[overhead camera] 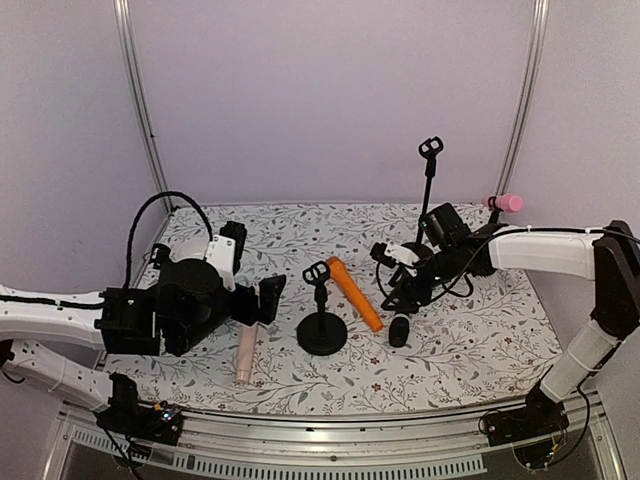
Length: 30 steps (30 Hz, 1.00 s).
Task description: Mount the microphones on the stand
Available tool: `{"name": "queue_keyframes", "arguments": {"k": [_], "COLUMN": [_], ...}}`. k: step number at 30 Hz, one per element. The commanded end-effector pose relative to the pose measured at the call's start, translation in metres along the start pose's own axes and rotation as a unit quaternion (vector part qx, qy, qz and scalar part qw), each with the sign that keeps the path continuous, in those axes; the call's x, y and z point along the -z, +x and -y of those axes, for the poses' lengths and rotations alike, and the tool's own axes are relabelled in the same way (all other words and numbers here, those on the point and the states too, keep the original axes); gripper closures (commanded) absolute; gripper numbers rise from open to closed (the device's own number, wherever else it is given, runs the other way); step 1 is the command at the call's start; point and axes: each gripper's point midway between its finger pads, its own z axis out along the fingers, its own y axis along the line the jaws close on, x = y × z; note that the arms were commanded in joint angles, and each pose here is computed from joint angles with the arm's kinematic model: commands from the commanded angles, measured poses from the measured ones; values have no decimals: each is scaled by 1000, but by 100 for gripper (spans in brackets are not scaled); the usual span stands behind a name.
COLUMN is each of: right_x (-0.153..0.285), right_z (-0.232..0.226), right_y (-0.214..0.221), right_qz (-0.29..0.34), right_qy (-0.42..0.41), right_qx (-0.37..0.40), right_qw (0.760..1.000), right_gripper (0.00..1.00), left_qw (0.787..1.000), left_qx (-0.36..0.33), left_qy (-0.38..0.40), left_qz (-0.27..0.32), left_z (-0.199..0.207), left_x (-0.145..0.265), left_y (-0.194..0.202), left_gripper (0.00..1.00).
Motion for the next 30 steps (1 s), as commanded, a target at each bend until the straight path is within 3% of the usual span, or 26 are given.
{"name": "queue_keyframes", "arguments": {"k": [1, 11, 19, 30], "right_x": [-29, -96, -131, -124], "right_z": [12, 39, 33, 43], "right_y": [-16, -9, 16, 5], "right_qz": [-18, -79, -148, -126], "right_qy": [5, 24, 58, 56], "right_qx": [-27, -99, -98, -111], "right_qw": [999, 992, 982, 984], "right_gripper": [25, 24, 25, 47], "left_qw": [999, 999, 999, 998], "left_qx": [9, 22, 25, 50], "left_qy": [-43, -45, -41, -32], "left_qz": [15, 9, 6, 19], "left_z": [-22, -33, -37, -41], "left_x": [-4, -22, -24, -15], "left_y": [-25, -33, -28, -33], "left_gripper": [1, 1, 1, 1]}}
